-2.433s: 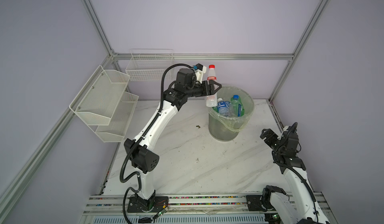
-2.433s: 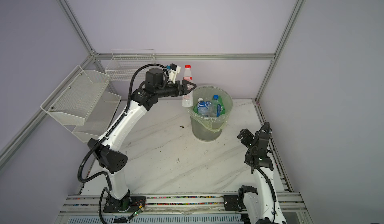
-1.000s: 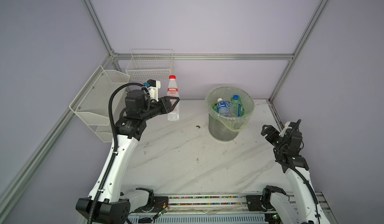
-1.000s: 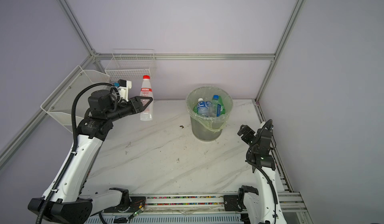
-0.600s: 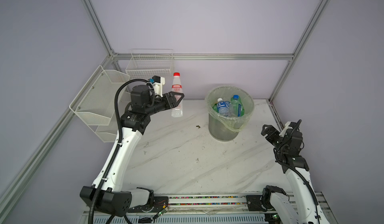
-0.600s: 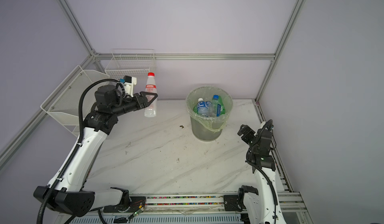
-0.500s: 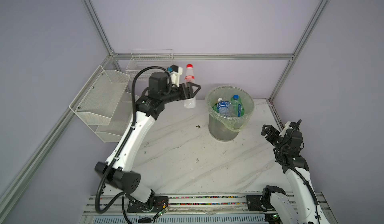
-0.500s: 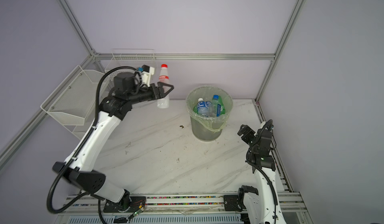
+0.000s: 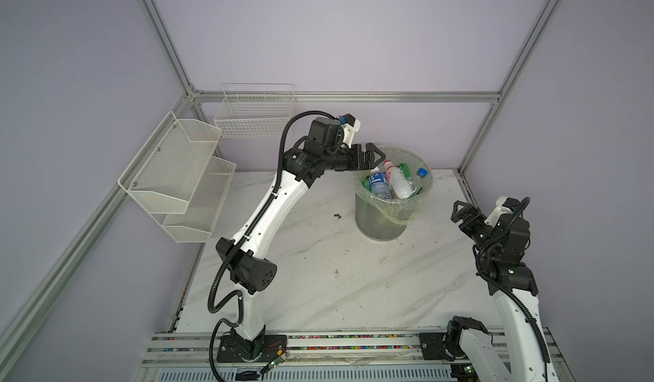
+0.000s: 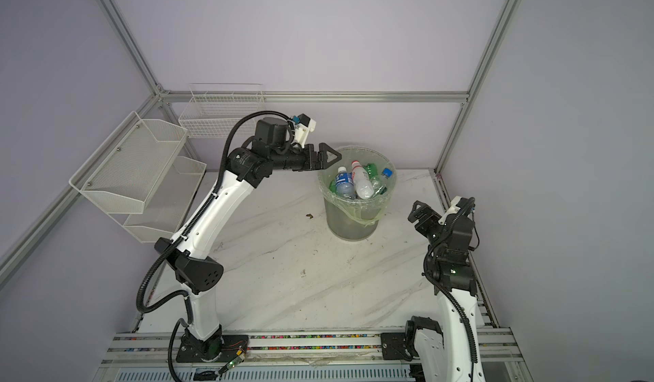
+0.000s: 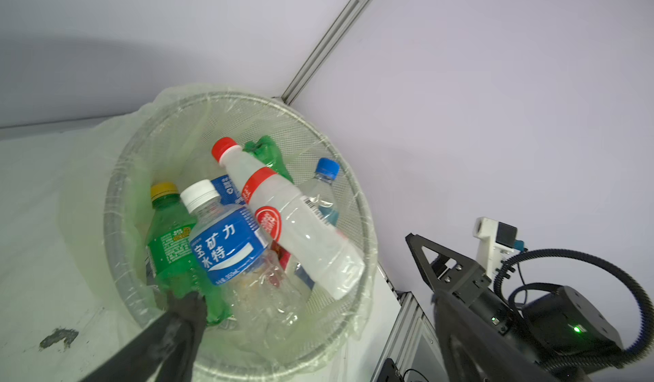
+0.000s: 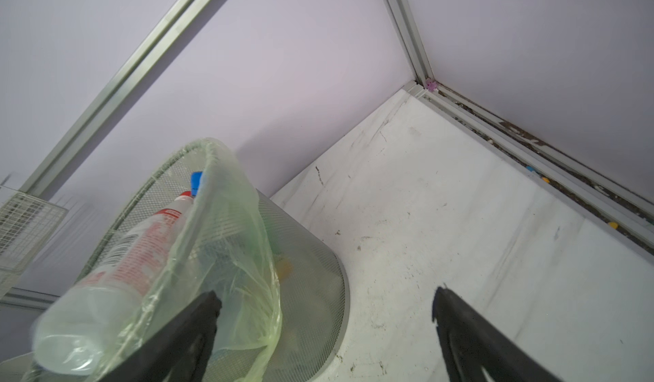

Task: Throw the plastic bottles in the bin
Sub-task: Throw the plastic bottle into the trash bin, then reset both arms

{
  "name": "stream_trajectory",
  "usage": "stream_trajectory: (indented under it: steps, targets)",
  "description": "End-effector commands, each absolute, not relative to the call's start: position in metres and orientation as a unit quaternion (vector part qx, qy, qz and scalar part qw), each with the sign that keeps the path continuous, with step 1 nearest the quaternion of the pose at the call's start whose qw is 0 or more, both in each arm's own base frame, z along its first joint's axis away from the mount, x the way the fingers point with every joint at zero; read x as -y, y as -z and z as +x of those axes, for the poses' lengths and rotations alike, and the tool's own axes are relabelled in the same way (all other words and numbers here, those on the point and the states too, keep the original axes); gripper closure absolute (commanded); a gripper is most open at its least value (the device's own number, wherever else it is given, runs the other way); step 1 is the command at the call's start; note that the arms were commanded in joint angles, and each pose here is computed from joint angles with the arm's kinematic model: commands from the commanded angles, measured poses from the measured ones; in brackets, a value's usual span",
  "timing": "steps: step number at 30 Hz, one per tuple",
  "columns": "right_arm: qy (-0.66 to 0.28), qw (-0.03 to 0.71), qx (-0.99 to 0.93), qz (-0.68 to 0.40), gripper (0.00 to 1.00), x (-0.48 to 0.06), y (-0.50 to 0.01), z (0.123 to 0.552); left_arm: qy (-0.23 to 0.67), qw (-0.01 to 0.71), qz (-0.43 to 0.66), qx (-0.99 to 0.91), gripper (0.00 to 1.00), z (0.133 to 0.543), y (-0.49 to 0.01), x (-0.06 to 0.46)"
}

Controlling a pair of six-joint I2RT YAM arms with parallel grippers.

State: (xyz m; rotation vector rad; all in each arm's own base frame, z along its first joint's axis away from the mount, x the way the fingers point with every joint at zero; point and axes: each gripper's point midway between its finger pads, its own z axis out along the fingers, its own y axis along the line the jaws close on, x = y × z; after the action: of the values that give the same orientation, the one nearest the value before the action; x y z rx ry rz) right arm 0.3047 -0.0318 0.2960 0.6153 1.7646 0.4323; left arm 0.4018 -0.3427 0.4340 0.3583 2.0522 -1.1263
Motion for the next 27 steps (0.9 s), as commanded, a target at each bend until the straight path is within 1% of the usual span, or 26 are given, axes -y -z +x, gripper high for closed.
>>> stream_trajectory:
  steps: [1, 5, 8, 10, 12, 16, 21, 22, 23, 27]
  targets:
    - [-0.186, 0.587, -0.748, 0.248, 0.03, 0.029, -0.317, 0.302, 0.444, 0.411, 0.145, -0.783, 0.0, 0.391, -0.458, 0.336]
    - [-0.19, 0.586, -0.748, 0.249, 0.03, 0.028, -0.314, 0.303, 0.426, 0.446, 0.132, -0.776, 0.0, 0.388, -0.476, 0.31]
    - [-0.195, 0.582, -0.748, 0.252, 0.03, 0.028, -0.307, 0.303, 0.394, 0.465, 0.111, -0.785, 0.0, 0.391, -0.473, 0.279]
    - [-0.195, 0.581, -0.749, 0.252, 0.03, 0.027, -0.303, 0.302, 0.371, 0.471, 0.085, -0.796, 0.0, 0.397, -0.461, 0.255]
    - [-0.193, 0.578, -0.751, 0.253, 0.03, 0.028, -0.299, 0.303, 0.349, 0.469, 0.057, -0.81, 0.0, 0.403, -0.443, 0.228]
    - [-0.191, 0.574, -0.754, 0.254, 0.03, 0.029, -0.292, 0.307, 0.278, 0.473, -0.01, -0.836, 0.0, 0.414, -0.402, 0.165]
    - [-0.175, 0.577, -0.748, 0.276, 0.03, 0.039, -0.286, 0.31, 0.143, 0.486, -0.063, -0.86, 0.0, 0.421, -0.345, 0.096]
    - [-0.168, 0.577, -0.747, 0.283, 0.03, 0.042, -0.282, 0.311, 0.115, 0.503, -0.077, -0.853, 0.0, 0.414, -0.346, 0.08]
    - [-0.161, 0.579, -0.745, 0.29, 0.03, 0.046, -0.281, 0.311, 0.091, 0.506, -0.09, -0.853, 0.0, 0.414, -0.335, 0.068]
    - [-0.143, 0.576, -0.741, 0.315, 0.03, 0.056, -0.268, 0.315, 0.053, 0.516, -0.124, -0.846, 0.0, 0.412, -0.29, 0.033]
